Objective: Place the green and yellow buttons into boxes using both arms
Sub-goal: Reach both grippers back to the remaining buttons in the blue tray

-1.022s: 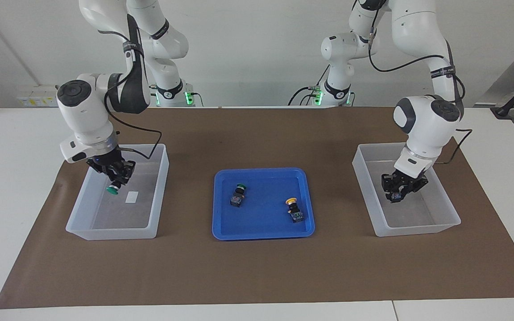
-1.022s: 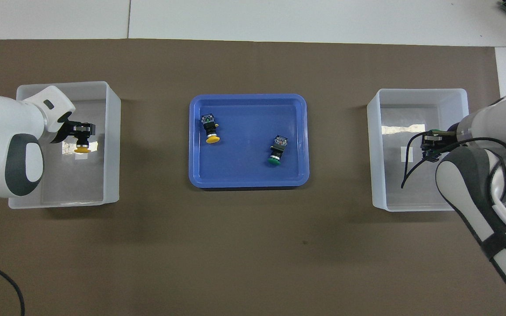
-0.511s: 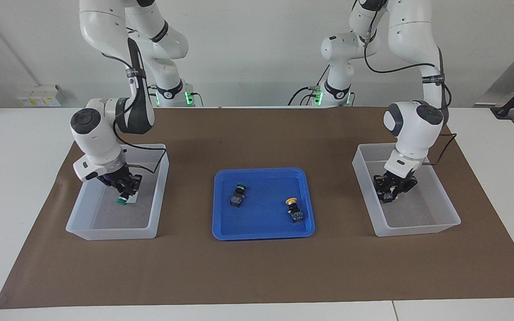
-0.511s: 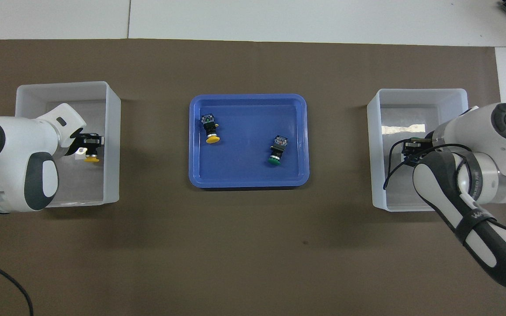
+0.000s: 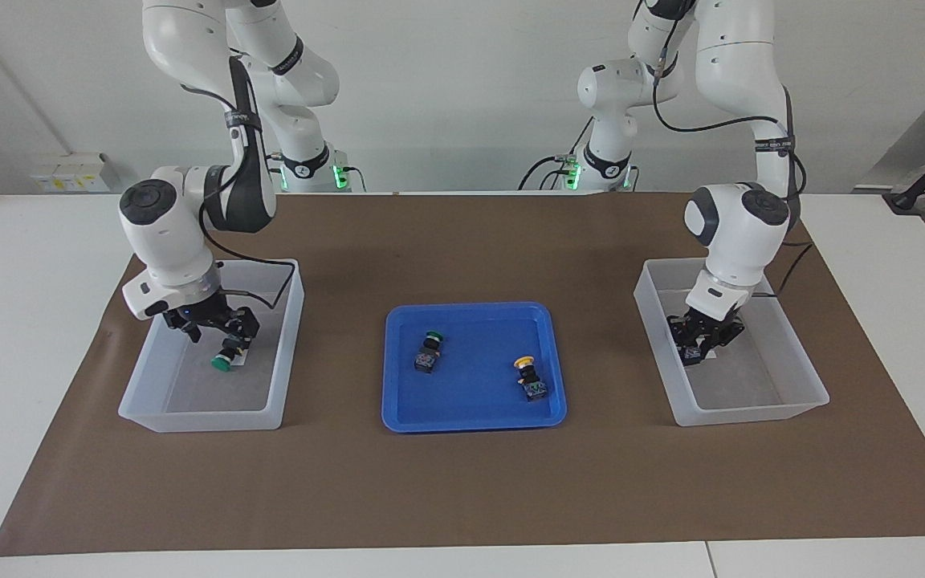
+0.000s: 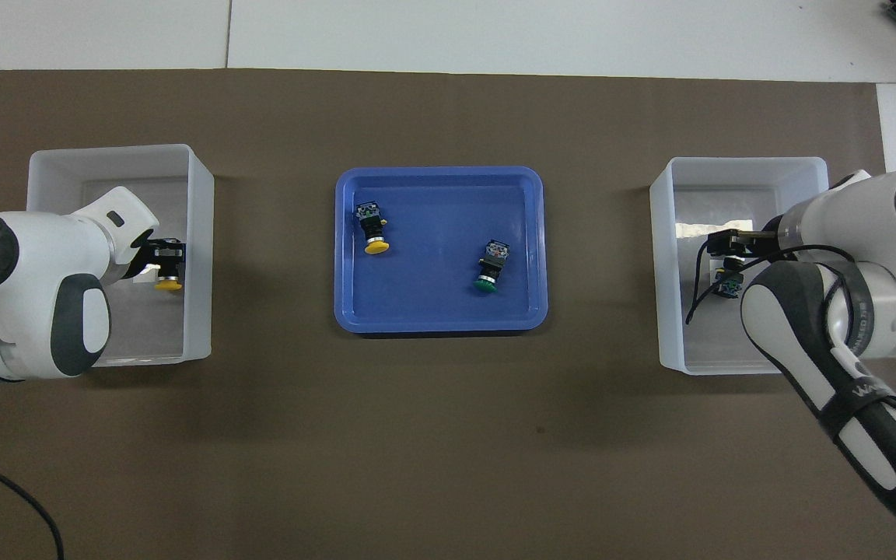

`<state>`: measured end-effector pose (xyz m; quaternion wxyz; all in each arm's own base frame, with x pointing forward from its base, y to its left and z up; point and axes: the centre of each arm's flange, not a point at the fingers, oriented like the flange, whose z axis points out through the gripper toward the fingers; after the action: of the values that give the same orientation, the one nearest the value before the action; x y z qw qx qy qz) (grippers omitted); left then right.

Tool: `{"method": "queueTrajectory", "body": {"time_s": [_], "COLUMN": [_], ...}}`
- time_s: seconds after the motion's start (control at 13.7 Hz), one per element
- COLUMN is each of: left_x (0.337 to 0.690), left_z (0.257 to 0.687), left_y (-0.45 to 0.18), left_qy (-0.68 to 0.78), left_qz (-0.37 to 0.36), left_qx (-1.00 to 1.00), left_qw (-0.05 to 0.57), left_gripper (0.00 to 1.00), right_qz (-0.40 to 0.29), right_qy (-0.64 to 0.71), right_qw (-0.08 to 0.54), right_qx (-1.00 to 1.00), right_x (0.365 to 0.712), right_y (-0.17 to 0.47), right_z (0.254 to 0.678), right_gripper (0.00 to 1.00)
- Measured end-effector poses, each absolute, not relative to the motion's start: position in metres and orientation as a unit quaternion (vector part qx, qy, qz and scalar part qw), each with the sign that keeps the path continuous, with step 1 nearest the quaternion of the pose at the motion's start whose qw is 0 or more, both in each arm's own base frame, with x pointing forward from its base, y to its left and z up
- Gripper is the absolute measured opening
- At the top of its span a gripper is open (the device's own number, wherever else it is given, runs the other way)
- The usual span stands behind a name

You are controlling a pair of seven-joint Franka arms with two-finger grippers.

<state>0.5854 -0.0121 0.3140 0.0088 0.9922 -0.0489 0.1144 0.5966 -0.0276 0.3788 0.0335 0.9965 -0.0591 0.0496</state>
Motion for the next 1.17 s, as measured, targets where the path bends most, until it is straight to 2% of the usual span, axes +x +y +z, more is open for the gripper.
{"method": "queueTrajectory", "body": {"time_s": [0.15,0.36,0.51,0.66,0.8,0.95,1.17], "left_x": [0.586,0.594,0.612,0.631,0.637,0.632,0.621], "left_z": [0.314,0.327,0.362,0.428,0.475,0.487,0.478], "left_y": [-0.012,-0.010,-0.010,-0.031,-0.066,-0.112,-0.181], "left_qy": [-0.049,-0.048,-0.048,-0.047,-0.021,0.000,0.025], "left_qz": [0.115,0.119,0.097,0.072,0.064,0.060,0.064], "left_qx": [0.992,0.992,0.994,0.996,0.998,0.998,0.997], "left_qw": [0.009,0.008,0.008,0.010,0.015,0.021,0.033], "left_gripper": [0.48,0.80,1.00,1.00,1.00,1.00,1.00], "right_qz": [0.059,0.078,0.086,0.092,0.092,0.095,0.091], "right_qy": [-0.043,-0.044,-0.063,-0.091,-0.108,-0.121,-0.125], "right_qw": [0.032,0.023,0.012,-0.001,-0.011,-0.022,-0.030], "right_qx": [0.997,0.996,0.994,0.992,0.990,0.988,0.988], "right_x": [0.606,0.612,0.609,0.603,0.602,0.609,0.617], "right_y": [0.007,0.069,0.114,0.165,0.207,0.239,0.266], "right_z": [0.417,0.440,0.437,0.434,0.427,0.416,0.383], "right_gripper": [1.00,1.00,1.00,1.00,1.00,1.00,1.00]}}
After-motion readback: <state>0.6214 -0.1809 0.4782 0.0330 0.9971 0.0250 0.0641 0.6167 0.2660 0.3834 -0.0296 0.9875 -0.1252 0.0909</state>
